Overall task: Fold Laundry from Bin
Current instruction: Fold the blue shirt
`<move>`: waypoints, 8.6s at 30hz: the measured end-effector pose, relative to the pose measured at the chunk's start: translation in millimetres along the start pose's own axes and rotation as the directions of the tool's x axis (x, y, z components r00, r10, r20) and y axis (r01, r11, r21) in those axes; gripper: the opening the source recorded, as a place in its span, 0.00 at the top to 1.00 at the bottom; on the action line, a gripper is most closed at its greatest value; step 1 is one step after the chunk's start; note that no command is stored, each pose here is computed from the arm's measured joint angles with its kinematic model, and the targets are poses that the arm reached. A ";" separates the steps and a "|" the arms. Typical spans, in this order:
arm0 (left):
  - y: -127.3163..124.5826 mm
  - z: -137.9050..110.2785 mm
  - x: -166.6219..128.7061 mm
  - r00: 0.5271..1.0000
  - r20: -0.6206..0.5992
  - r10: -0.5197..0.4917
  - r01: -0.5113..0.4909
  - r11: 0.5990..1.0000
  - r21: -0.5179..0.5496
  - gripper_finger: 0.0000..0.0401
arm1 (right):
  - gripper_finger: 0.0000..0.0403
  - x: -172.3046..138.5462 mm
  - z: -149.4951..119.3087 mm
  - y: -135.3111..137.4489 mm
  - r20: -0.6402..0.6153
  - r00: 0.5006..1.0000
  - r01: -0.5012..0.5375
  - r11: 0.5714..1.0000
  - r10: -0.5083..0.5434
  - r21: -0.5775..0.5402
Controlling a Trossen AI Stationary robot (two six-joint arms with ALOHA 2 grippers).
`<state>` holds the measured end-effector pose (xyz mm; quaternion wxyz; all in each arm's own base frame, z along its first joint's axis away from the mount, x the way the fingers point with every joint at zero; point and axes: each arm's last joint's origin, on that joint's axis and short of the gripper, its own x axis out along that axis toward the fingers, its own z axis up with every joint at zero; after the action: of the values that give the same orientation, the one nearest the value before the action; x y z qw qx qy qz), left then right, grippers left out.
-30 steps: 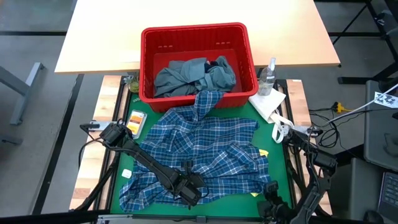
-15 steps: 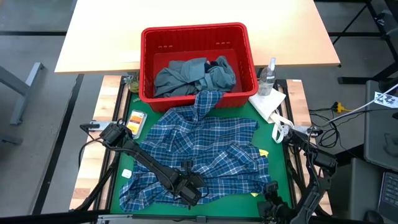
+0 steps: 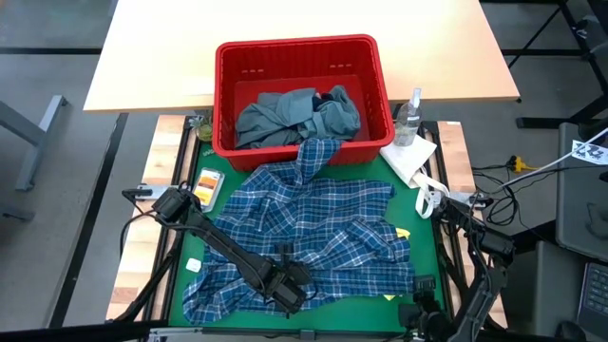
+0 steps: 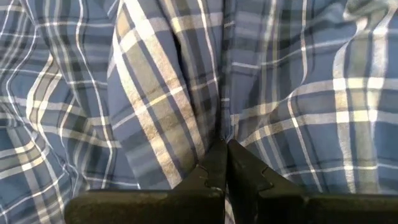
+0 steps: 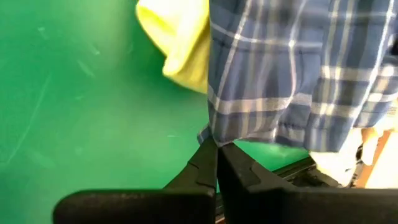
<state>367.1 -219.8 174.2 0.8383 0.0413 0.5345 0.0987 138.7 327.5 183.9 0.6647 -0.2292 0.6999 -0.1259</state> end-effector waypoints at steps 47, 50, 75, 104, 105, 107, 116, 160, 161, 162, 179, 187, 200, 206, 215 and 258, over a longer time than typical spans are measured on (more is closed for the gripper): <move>11.8 1.5 -26.8 0.999 0.021 0.032 -0.032 0.999 0.011 0.90 | 0.98 17.4 2.1 -5.4 -0.227 0.973 -0.077 0.989 0.046 -0.127; 12.1 1.6 -26.8 0.999 0.022 0.036 -0.036 0.999 0.011 0.83 | 0.93 21.2 1.3 -6.1 -0.236 0.971 -0.065 0.990 0.033 -0.128; -7.5 29.6 -60.6 0.972 0.178 -0.153 0.159 0.987 -0.020 0.77 | 0.58 -13.1 -3.3 -41.3 -0.015 0.996 -0.088 0.996 0.088 0.029; -36.8 -6.3 -32.0 0.944 0.239 -0.229 0.234 0.972 0.011 0.77 | 0.60 1.3 40.8 -53.6 0.136 0.985 -0.106 0.994 0.105 -0.005; -36.8 -6.4 -32.0 0.944 0.238 -0.229 0.233 0.972 0.011 0.77 | 0.61 3.5 40.3 -52.9 0.128 0.986 -0.107 0.994 0.107 -0.007; -36.8 -6.4 -32.0 0.944 0.238 -0.229 0.234 0.972 0.011 0.77 | 0.64 10.3 39.4 -50.1 0.110 0.986 -0.123 0.992 0.124 -0.021; -36.8 -6.4 -31.9 0.944 0.238 -0.229 0.233 0.972 0.011 0.77 | 0.84 23.7 38.8 -46.3 0.115 0.986 -0.113 0.993 0.116 -0.033; -12.4 -0.9 -70.0 0.944 0.300 -0.138 0.125 0.990 0.064 0.77 | 0.65 10.5 55.1 -86.8 -0.086 0.994 -0.069 0.995 0.064 -0.066; -9.0 -1.7 -75.3 0.947 0.291 -0.139 0.124 0.990 0.069 0.77 | 0.63 10.4 54.8 -86.5 -0.100 0.992 -0.085 0.993 0.076 -0.088; -5.7 -2.8 -79.8 0.950 0.274 -0.146 0.130 0.989 0.075 0.77 | 0.61 10.4 54.4 -86.2 -0.111 0.990 -0.098 0.990 0.087 -0.096; -36.8 -65.9 -135.0 0.914 -0.027 -0.404 0.405 0.913 0.043 0.77 | 0.54 -13.6 45.5 -102.0 -0.080 0.975 -0.212 0.975 0.207 -0.061; -62.4 -101.7 -155.4 0.915 0.005 -0.403 0.402 0.912 -0.080 0.76 | 0.54 -15.6 52.3 -93.3 -0.030 0.948 -0.317 0.947 0.316 -0.047; -91.5 -144.8 -127.8 0.950 -0.140 -0.278 0.272 0.961 -0.057 0.55 | 0.54 -27.3 78.0 -74.6 0.279 0.841 -0.434 0.885 0.464 -0.167; -90.6 -163.7 -114.4 0.966 -0.225 -0.125 0.118 0.992 -0.046 0.56 | 0.54 -20.2 81.9 -74.3 0.383 0.852 -0.325 0.934 0.358 -0.149; -94.5 -162.8 -116.3 0.967 -0.194 -0.163 0.139 0.982 -0.132 0.57 | 0.54 -3.8 79.9 -68.7 0.363 0.862 -0.322 0.935 0.355 -0.150; -83.2 -160.1 -110.2 0.997 -0.080 0.011 -0.025 0.984 -0.176 0.99 | 0.54 -3.8 81.0 -67.5 0.372 0.855 -0.329 0.932 0.363 -0.153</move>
<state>187.3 -330.0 189.5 0.8161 -0.0325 0.5558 0.1550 229.1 281.4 212.8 0.7932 -0.1477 0.5861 0.0737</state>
